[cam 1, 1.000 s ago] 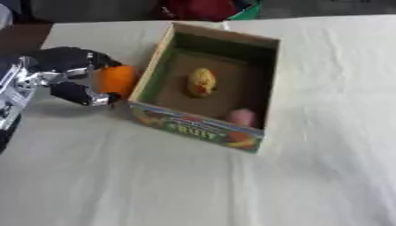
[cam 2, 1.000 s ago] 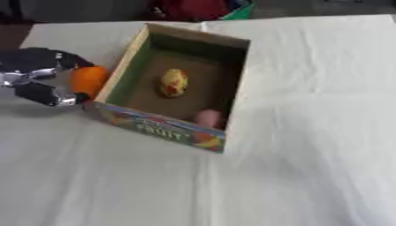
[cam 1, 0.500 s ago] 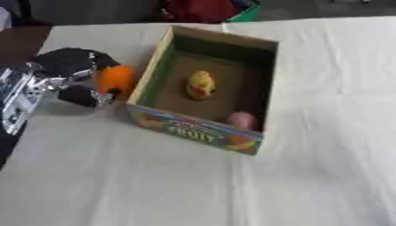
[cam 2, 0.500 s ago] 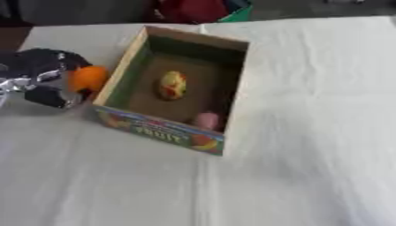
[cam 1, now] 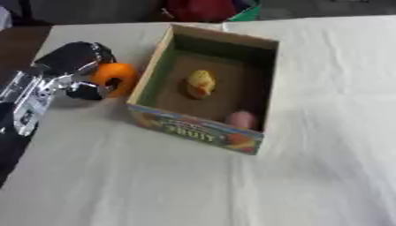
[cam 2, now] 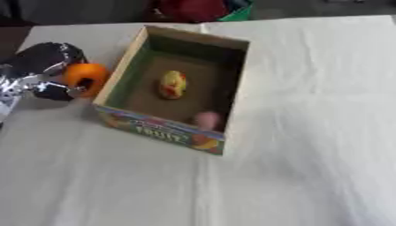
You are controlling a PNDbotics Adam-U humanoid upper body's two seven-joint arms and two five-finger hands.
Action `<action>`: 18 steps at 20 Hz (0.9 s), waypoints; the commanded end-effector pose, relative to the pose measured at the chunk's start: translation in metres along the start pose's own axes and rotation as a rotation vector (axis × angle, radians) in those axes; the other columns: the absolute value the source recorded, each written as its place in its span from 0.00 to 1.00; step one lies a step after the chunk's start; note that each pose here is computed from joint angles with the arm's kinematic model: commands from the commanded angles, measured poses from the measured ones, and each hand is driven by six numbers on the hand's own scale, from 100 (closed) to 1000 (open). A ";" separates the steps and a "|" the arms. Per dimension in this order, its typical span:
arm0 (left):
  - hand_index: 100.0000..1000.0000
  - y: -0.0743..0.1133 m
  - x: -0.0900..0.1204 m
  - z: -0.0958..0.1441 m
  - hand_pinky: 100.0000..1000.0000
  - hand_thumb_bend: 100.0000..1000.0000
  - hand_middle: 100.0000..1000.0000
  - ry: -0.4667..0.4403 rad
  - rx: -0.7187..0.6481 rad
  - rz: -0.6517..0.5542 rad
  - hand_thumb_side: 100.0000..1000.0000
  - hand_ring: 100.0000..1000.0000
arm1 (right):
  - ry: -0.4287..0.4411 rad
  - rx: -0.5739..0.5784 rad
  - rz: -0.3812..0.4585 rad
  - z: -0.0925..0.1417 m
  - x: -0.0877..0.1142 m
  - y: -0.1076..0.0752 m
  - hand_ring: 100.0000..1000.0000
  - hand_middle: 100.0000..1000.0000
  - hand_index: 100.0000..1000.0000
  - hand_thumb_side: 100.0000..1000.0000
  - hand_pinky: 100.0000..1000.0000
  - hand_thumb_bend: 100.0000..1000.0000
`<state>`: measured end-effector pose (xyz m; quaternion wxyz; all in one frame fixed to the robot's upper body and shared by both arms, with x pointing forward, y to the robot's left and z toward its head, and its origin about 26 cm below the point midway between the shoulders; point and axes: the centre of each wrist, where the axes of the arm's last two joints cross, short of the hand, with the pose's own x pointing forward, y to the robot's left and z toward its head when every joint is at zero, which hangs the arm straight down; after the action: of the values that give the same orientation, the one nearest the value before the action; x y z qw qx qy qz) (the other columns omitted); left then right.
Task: Pick up objects on the table and place them in the box.
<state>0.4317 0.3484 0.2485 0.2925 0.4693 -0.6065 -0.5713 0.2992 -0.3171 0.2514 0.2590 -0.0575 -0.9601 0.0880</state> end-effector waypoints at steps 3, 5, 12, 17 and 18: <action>0.37 0.016 -0.002 0.001 0.32 0.00 0.31 0.026 0.063 0.051 0.18 0.46 | -0.021 0.010 0.013 -0.004 0.007 -0.002 1.00 0.46 0.71 0.69 0.70 0.00; 0.37 0.021 0.000 0.002 0.31 0.00 0.30 0.026 0.089 0.060 0.21 0.43 | -0.021 0.009 0.013 -0.004 0.007 -0.002 1.00 0.47 0.71 0.68 0.70 0.00; 0.41 0.046 0.014 0.004 0.30 0.00 0.32 -0.025 0.170 0.030 0.26 0.43 | -0.017 0.011 0.005 -0.004 0.007 -0.003 1.00 0.47 0.70 0.67 0.70 0.00; 0.41 0.067 0.024 0.007 0.31 0.00 0.33 -0.037 0.247 -0.009 0.28 0.42 | -0.015 0.009 0.000 -0.003 0.007 -0.004 1.00 0.47 0.70 0.67 0.70 0.00; 0.41 0.071 0.027 0.007 0.31 0.00 0.32 -0.048 0.264 0.000 0.28 0.42 | -0.015 0.009 -0.001 -0.003 0.007 -0.004 1.00 0.47 0.70 0.67 0.70 0.00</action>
<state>0.4064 0.3164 0.2889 0.2357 0.4716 -0.6798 -0.5099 0.2986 -0.3182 0.2488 0.2652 -0.0532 -0.9591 0.0833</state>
